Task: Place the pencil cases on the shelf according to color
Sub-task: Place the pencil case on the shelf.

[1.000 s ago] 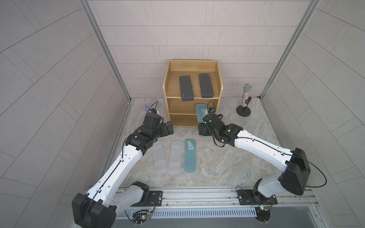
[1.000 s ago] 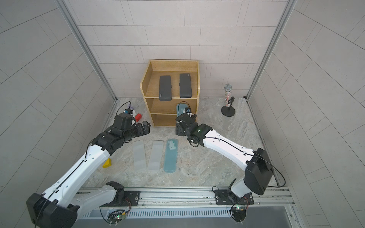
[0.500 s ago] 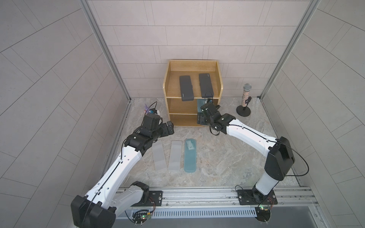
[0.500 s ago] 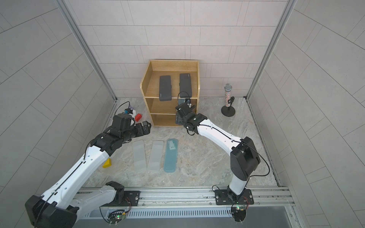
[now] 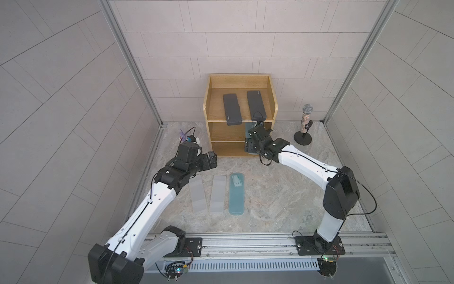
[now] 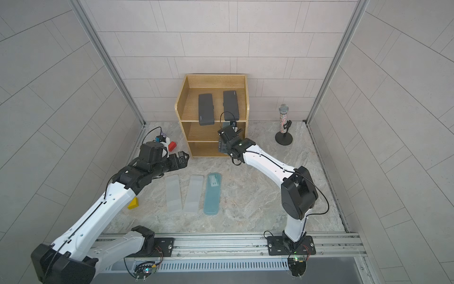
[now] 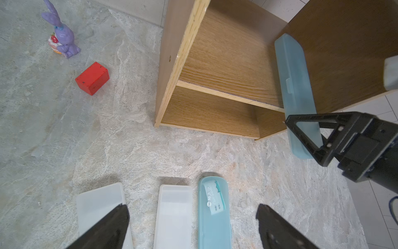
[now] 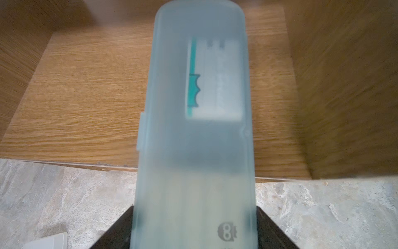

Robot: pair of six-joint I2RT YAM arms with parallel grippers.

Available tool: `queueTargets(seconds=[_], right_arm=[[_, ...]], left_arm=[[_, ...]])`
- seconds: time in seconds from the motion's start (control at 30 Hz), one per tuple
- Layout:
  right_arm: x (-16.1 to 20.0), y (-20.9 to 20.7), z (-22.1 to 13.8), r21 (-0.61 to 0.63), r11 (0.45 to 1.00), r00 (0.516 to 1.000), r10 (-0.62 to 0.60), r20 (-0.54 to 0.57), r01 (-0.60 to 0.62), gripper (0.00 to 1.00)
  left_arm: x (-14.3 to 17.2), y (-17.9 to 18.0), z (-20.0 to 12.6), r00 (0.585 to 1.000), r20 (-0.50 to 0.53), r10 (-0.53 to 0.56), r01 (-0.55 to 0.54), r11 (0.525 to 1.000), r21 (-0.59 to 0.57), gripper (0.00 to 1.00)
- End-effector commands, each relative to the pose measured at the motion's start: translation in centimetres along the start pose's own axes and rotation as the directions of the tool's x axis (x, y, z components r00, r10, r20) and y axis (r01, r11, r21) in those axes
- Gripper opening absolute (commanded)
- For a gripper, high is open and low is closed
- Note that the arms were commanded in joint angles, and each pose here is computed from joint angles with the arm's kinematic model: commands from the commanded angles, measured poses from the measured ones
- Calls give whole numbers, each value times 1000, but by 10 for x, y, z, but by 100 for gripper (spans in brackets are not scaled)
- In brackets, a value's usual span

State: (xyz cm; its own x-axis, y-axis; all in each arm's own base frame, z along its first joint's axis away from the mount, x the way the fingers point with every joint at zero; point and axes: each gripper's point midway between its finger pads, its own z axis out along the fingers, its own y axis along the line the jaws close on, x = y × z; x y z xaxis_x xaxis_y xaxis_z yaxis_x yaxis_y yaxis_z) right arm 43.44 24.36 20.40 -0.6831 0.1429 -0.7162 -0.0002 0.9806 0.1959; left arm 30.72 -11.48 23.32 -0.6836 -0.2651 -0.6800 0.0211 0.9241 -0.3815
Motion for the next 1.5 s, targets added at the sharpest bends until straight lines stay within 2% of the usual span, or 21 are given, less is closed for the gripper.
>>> queueTargets(seconds=[0.0, 0.3, 0.83, 1.13, 1.27, 1.47], right_arm=[[-20, 2, 2, -21, 1000, 999, 7, 39, -6, 57], [-19, 7, 0, -51, 998, 999, 25, 30, -23, 80], [-25, 4, -15, -66, 996, 997, 59, 54, -55, 91], [-19, -5, -39, -89, 994, 994, 65, 83, -58, 96], [-8, -8, -52, -105, 992, 995, 72, 71, -64, 97], [13, -5, -74, -180, 982, 996, 67, 61, -56, 100]], left_arm=[[-1, 1, -2, 1000, 15, -3, 3, 1000, 9, 100], [0, 1, -3, 1000, 16, -3, 3, 1000, 11, 100], [-1, 2, -7, 1000, 29, -6, 6, 1000, 13, 100], [-5, 6, -12, 999, 45, -9, 8, 1000, 3, 100], [4, 13, 7, 999, -40, -9, 7, 999, -49, 100], [6, 22, 23, 992, -96, -78, 75, 997, -33, 100]])
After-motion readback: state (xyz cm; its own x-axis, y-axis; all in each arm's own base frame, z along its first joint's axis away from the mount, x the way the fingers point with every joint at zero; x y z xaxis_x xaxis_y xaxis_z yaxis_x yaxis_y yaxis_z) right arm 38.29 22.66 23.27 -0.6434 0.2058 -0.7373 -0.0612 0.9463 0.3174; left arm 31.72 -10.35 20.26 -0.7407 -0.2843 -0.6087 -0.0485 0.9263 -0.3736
